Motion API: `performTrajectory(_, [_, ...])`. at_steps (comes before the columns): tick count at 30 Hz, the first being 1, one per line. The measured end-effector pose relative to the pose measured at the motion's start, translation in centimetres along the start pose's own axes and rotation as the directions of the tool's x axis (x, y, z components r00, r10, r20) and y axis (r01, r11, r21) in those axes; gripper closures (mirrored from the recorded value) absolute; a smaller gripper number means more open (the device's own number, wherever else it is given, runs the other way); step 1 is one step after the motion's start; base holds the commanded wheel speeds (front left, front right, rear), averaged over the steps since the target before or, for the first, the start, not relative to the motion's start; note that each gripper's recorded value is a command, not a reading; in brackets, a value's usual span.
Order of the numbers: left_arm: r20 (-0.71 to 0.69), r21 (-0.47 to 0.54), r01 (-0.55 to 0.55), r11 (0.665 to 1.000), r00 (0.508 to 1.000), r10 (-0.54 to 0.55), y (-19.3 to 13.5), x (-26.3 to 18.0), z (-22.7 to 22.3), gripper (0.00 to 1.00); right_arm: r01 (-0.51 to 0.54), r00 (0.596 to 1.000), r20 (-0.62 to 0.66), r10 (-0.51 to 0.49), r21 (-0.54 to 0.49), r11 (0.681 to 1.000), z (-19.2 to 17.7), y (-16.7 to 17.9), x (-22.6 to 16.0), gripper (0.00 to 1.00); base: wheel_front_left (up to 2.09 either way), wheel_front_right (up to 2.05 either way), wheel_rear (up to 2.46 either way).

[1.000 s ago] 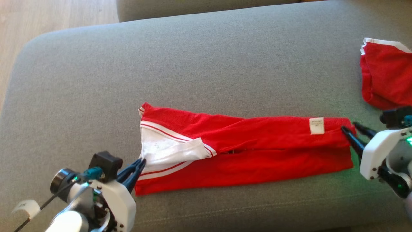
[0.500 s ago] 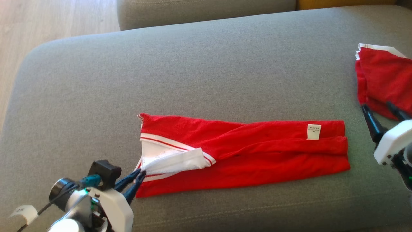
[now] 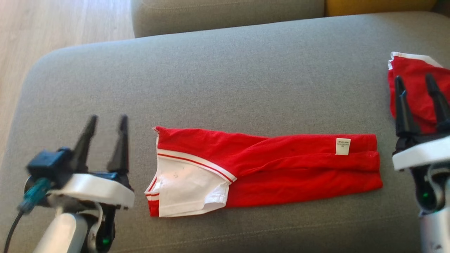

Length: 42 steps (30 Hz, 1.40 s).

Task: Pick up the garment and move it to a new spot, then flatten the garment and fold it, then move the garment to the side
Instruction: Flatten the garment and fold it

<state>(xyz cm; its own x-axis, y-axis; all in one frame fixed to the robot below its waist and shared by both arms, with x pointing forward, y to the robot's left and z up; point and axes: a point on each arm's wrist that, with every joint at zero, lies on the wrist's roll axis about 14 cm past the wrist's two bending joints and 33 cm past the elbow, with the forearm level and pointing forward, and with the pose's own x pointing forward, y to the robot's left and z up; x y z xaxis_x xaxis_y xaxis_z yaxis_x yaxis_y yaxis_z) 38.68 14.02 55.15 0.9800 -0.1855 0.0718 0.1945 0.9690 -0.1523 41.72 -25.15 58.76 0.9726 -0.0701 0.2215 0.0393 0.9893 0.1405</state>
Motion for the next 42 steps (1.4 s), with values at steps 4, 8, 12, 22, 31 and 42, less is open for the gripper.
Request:
performTrajectory(4, [0.144,-0.057,-0.083,0.995,0.985,0.090,0.9,-0.2,2.1,0.00,0.009,0.998,0.058,-0.010,0.023,1.000,0.6,0.6,-1.4,0.00,0.00,0.00,0.00])
performTrajectory(8, [0.163,-0.126,-0.148,0.981,0.972,0.167,1.6,-0.9,1.8,0.00,0.037,0.998,0.048,-0.039,0.049,0.998,-0.3,0.4,-2.8,0.00,0.00,0.00,0.00])
performTrajectory(12, [0.106,-0.150,-0.199,0.968,0.971,0.216,2.1,-2.0,-0.3,0.00,0.048,0.999,-0.004,-0.048,0.051,0.998,-2.0,0.5,-3.9,0.00,0.00,0.00,0.00])
performTrajectory(22, [0.058,-0.116,-0.172,0.978,0.982,0.180,1.8,-1.6,-2.6,0.00,0.183,0.954,-0.250,-0.167,0.041,0.982,-8.7,-2.9,-5.9,0.00,0.00,0.00,0.00])
performTrajectory(31, [-0.011,-0.096,-0.142,0.985,0.990,0.141,1.2,-0.3,-5.3,0.00,0.268,0.859,-0.460,-0.227,0.025,0.963,-15.0,-4.6,-6.1,0.00,0.00,0.00,0.00])
performTrajectory(42, [-0.029,-0.083,-0.141,0.986,0.990,0.139,1.5,0.4,-6.2,0.00,0.292,0.775,-0.592,-0.220,0.027,0.956,-19.5,-4.1,-7.2,0.00,0.00,0.00,0.00])
